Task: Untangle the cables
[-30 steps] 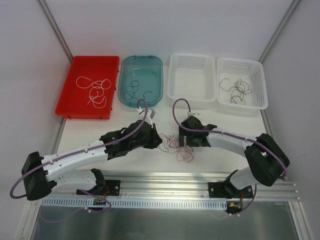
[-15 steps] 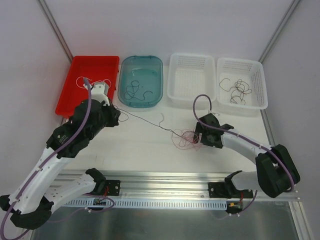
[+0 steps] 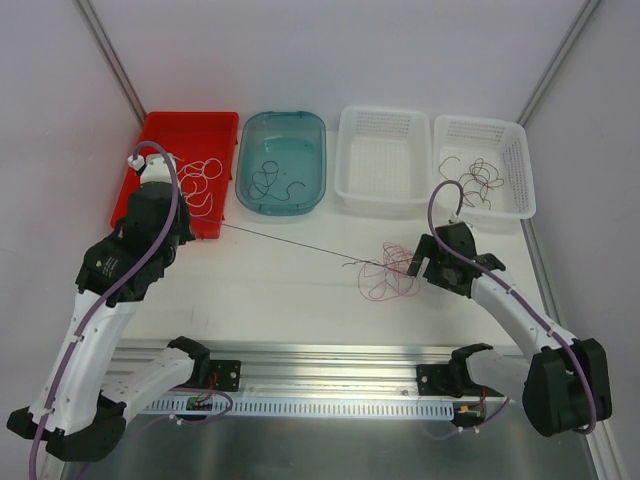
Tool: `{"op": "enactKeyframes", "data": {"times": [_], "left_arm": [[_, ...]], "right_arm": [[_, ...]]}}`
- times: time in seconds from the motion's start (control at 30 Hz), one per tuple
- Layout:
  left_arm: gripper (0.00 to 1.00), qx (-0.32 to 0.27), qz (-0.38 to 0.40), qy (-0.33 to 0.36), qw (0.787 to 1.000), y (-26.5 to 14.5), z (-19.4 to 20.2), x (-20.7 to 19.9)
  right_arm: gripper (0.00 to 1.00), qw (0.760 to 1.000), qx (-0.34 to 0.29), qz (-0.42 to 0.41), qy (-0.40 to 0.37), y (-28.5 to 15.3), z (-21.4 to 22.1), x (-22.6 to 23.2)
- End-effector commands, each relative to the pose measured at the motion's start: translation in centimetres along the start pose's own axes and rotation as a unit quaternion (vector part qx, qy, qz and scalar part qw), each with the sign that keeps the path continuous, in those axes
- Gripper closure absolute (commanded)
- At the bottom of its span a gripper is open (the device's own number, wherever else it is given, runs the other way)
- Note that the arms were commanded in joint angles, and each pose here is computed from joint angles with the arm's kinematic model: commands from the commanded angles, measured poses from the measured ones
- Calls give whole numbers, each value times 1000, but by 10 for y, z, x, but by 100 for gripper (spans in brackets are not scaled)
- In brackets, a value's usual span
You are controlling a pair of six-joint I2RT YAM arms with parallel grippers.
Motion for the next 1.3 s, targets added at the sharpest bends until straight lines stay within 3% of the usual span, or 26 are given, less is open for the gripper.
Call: {"op": "enactKeyframes", "data": {"times": [0.0, 0.2, 0.33, 0.4, 0.53, 0.7, 0.8, 0.93, 1.03, 1.27], "left_arm": [[100, -27, -83, 4, 996, -8, -21, 36], [100, -15, -106, 5, 994, -1, -22, 44], [100, 41, -76, 8, 996, 20, 13, 27], [100, 71, -3, -16, 997, 29, 32, -1], [100, 153, 113, -57, 980, 47, 91, -50], [100, 196, 193, -98, 956, 52, 123, -84], [100, 207, 197, -95, 954, 53, 133, -85], [100, 208, 198, -91, 954, 53, 137, -84], [100, 208, 200, -92, 953, 52, 138, -84], [100, 207, 195, -88, 955, 54, 140, -82]], "right_arm": [[2, 999, 16, 31, -8, -5, 11, -26], [2, 1000, 0, -27, 15, -23, -1, -19], [2, 992, -55, -112, 7, -60, -27, 5], [2, 985, -66, -162, -6, -78, -35, 20], [2, 953, -103, -280, -54, -123, -53, 55], [2, 967, -113, -225, -47, -120, -54, 37], [1, 968, -85, -230, -48, -108, -41, 39], [7, 965, -53, -248, -63, -97, -24, 46], [10, 954, -31, -279, -105, -99, -8, 67], [12, 952, -2, -227, -204, -82, 20, 101]]}}
Point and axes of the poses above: each gripper's point midway between its finger pads, its own y axis out along the fingers, its own x axis along the line the jaws close on, z = x × y, the point moved 1 cm from there along -y, back along the fingers, and after that the axes turned 6 degrees about -y, right-handed, at the moved point
